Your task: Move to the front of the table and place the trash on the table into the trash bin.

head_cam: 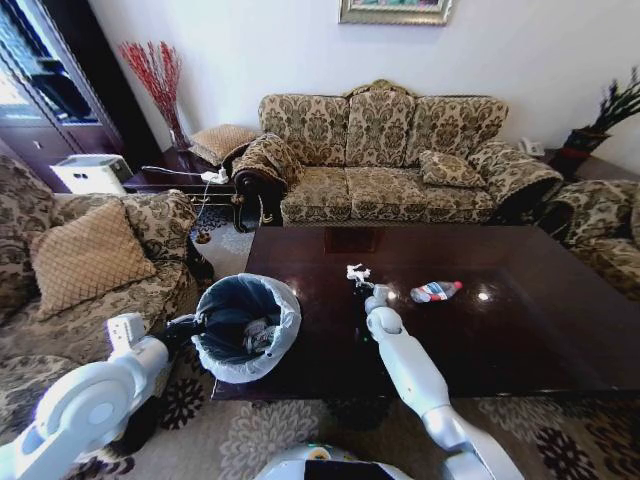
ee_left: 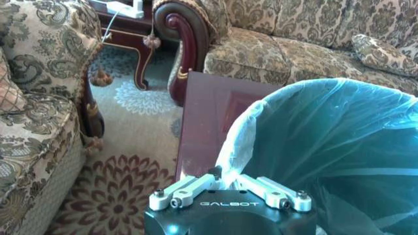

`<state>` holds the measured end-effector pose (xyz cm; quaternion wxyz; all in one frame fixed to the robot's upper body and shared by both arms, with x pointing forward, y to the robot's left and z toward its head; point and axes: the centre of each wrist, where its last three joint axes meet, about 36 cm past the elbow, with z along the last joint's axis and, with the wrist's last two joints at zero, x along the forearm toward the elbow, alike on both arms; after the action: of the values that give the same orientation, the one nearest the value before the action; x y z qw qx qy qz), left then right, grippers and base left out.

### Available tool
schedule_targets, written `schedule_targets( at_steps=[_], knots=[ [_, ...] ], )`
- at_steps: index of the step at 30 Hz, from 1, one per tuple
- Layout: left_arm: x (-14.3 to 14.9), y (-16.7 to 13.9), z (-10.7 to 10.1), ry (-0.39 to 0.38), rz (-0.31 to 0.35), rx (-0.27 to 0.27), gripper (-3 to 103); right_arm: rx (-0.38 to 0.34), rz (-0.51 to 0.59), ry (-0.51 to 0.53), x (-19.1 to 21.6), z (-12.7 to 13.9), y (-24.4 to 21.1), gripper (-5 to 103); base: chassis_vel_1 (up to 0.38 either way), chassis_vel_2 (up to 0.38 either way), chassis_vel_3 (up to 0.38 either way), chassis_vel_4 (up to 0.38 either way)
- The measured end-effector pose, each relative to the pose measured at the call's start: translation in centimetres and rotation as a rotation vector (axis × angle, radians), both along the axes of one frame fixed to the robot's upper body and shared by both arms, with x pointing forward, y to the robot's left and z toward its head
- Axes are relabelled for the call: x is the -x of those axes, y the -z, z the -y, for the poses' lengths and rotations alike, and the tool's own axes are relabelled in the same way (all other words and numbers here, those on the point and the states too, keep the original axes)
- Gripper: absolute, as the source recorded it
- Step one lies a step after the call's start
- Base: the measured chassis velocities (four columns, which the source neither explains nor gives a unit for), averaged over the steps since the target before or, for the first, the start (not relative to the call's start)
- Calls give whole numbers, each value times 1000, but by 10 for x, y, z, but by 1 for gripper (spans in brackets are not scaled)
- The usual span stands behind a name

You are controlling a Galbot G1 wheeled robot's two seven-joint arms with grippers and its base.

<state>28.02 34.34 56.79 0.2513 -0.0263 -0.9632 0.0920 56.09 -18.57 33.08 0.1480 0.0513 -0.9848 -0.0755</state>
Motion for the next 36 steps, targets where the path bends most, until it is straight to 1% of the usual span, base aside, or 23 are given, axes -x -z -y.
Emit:
schedule_targets(
  at_steps=[2, 3, 5, 6, 8, 9, 12, 13, 14, 17, 18, 19, 21, 22, 24, 25, 26, 27, 30, 36],
  knots=[
    [0, 0, 0, 0, 0, 0, 0, -21, 48, -16, 6, -3, -18, 0, 0, 0, 0, 0],
    [0, 0, 0, 0, 0, 0, 0, -21, 48, -16, 6, -3, -18, 0, 0, 0, 0, 0],
    [0, 0, 0, 0, 0, 0, 0, -38, 139, -50, 14, -9, -53, 0, 0, 0, 0, 0],
    [0, 0, 0, 0, 0, 0, 0, -38, 139, -50, 14, -9, -53, 0, 0, 0, 0, 0],
    [0, 0, 0, 0, 0, 0, 0, -84, 252, -115, 30, -22, -103, 0, 0, 0, 0, 0],
    [0, 0, 0, 0, 0, 0, 0, -84, 252, -115, 30, -22, -103, 0, 0, 0, 0, 0],
    [0, 0, 0, 0, 0, 0, 0, -169, 407, -235, 67, -48, -170, 0, 0, 0, 0, 0],
    [0, 0, 0, 0, 0, 0, 0, -201, 472, -287, 86, -60, -193, 0, 0, 0, 0, 0],
    [0, 0, 0, 0, 0, 0, 0, -201, 472, -287, 86, -60, -193, 0, 0, 0, 0, 0],
    [0, 0, 0, 0, 0, 0, 0, -300, 582, -448, 139, -94, -234, 0, 0, 0, 0, 0],
    [0, 0, 0, 0, 0, 0, 0, -300, 582, -448, 139, -94, -234, 0, 0, 0, 0, 0],
    [0, 0, 0, 0, 0, 0, 0, -333, 608, -521, 161, -107, -244, 0, 0, 0, 0, 0],
    [0, 0, 0, 0, 0, 0, 0, -366, 619, -618, 192, -121, -249, 0, 0, 0, 0, 0],
    [0, 0, 0, 0, 0, 0, 0, -366, 619, -618, 192, -121, -249, 0, 0, 0, 0, 0],
    [0, 0, 0, 0, 0, 0, 0, -382, 605, -693, 222, -129, -245, 0, 0, 0, 0, 0],
    [0, 0, 0, 0, 0, 0, 0, -377, 588, -714, 235, -129, -238, 0, 0, 0, 0, 0],
    [0, 0, 0, 0, 0, 0, 0, -377, 588, -714, 235, -129, -238, 0, 0, 0, 0, 0],
    [0, 0, 0, 0, 0, 0, 0, -365, 566, -728, 246, -129, -228, 0, 0, 0, 0, 0],
    [0, 0, 0, 0, 0, 0, 0, -315, 535, -730, 263, -126, -202, 0, 0, 0, 0, 0],
    [0, 0, 0, 0, 0, 0, 0, -301, 530, -726, 264, -125, -196, 0, 0, 0, 0, 0]
  ],
)
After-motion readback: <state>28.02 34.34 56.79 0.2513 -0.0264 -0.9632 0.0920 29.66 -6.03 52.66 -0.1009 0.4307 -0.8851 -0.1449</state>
